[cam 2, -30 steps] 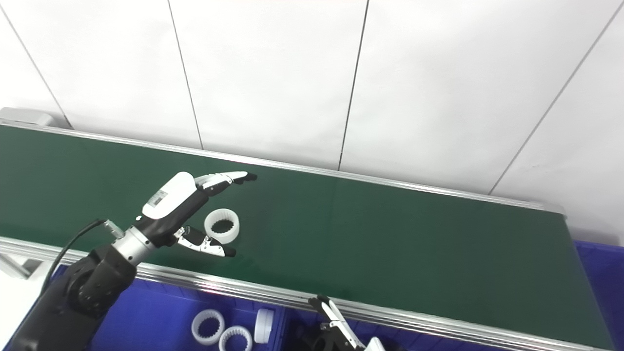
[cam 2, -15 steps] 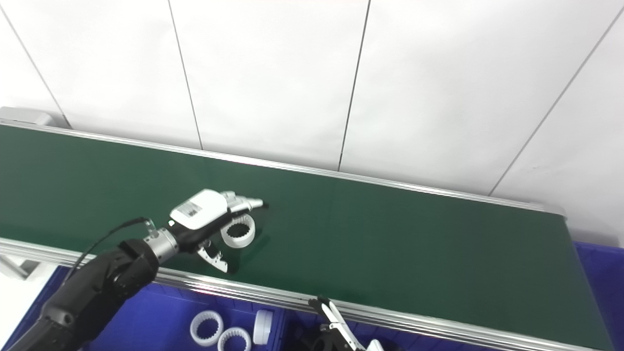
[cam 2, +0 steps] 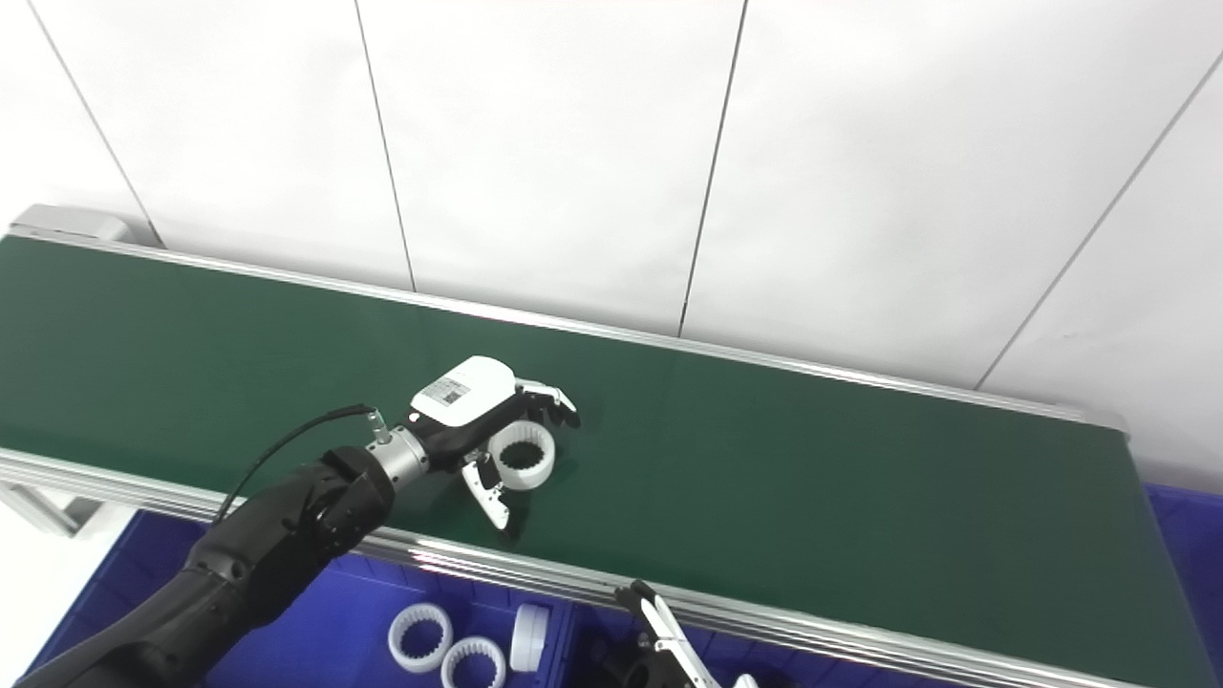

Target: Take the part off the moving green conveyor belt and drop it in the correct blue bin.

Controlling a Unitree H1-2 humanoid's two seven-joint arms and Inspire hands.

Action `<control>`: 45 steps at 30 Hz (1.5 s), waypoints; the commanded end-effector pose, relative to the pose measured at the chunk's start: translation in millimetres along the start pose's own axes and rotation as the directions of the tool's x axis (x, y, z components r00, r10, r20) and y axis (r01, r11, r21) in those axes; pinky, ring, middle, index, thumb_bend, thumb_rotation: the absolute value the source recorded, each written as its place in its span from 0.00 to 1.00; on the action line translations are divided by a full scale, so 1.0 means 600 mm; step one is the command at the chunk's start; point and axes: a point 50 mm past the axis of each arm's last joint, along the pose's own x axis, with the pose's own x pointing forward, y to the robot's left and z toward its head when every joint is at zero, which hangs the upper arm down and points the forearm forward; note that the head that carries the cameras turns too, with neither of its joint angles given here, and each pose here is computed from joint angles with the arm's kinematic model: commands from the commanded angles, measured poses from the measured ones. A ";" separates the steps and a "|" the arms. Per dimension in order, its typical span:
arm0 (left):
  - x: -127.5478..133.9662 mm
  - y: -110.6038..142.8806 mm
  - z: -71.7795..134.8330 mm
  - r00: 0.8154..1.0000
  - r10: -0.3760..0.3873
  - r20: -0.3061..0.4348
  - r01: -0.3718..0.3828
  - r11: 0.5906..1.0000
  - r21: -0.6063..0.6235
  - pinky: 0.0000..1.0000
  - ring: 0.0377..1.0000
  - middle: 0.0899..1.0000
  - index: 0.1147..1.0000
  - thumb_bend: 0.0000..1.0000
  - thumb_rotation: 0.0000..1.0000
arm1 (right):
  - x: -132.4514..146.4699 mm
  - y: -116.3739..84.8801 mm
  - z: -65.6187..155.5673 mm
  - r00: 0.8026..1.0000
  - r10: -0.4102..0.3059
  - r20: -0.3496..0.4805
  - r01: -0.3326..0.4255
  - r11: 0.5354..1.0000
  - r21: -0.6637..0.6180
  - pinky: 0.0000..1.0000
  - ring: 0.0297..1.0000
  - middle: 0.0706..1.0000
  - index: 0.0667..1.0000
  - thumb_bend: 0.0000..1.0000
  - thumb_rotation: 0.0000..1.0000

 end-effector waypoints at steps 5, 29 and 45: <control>0.001 -0.020 0.035 0.999 -0.024 0.031 0.026 0.997 -0.069 0.22 0.40 0.45 0.41 0.50 0.00 | 0.004 -0.007 0.017 0.998 -0.024 0.060 0.025 1.000 -0.008 0.85 0.94 0.99 0.96 0.37 0.86; -0.005 0.066 0.083 0.978 0.082 0.191 -0.035 0.972 -0.234 0.38 0.43 0.48 0.41 0.47 0.00 | 0.006 -0.006 0.020 0.998 -0.020 0.063 0.020 1.000 -0.007 0.88 0.96 1.00 0.97 0.36 0.87; -0.166 0.119 0.091 0.979 0.176 0.104 -0.127 0.923 -0.363 0.35 0.44 0.50 0.44 0.46 0.00 | 0.026 -0.028 0.032 0.998 -0.027 0.063 0.028 0.999 -0.026 0.90 0.97 1.00 0.98 0.36 0.91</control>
